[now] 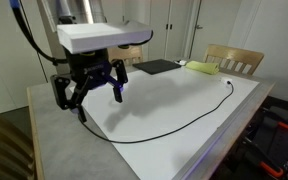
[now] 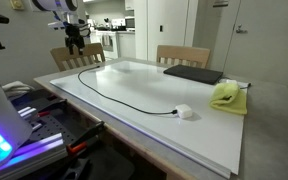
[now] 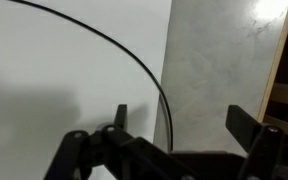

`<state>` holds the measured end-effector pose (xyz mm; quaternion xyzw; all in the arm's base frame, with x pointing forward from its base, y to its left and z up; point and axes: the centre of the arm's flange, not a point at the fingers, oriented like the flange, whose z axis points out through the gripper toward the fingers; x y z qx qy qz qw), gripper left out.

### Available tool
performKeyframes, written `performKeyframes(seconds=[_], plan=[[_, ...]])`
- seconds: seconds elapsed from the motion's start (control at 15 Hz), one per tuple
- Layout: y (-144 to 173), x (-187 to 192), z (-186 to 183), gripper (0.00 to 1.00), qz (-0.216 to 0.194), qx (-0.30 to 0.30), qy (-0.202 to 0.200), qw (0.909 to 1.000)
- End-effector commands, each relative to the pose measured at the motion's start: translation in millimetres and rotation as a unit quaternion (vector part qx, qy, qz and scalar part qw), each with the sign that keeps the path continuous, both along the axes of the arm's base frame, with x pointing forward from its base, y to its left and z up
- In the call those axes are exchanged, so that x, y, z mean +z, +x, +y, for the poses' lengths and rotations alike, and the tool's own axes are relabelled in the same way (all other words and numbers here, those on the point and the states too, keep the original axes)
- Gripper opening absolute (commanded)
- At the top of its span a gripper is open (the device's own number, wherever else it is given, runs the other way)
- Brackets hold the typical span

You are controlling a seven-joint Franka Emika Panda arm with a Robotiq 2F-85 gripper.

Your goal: Take the charger and position it in the center of the table

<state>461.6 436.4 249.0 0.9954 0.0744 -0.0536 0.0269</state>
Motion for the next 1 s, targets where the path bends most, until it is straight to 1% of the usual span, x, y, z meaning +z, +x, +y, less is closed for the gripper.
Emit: performKeyframes(seconds=[0.0, 0.13, 0.2, 0.27, 0.53, 0.6, 0.8, 0.93], plan=[[10, -19, 10, 1.0, -0.025, -0.002, 0.0, 0.9997], [14, -30, 14, 1.0, -0.026, 0.001, 0.008, 0.9996], [18, -34, 16, 1.0, -0.012, 0.005, 0.011, 0.9998], [6, -24, 8, 1.0, -0.015, 0.0, 0.006, 0.9999], [7, -27, 9, 1.0, -0.014, 0.0, 0.006, 0.9999], [6, -31, 11, 1.0, -0.019, 0.001, 0.0, 0.9998], [7, -39, 19, 1.0, -0.044, 0.014, 0.002, 0.9989], [9, -43, 21, 1.0, -0.064, 0.033, 0.012, 0.9973]])
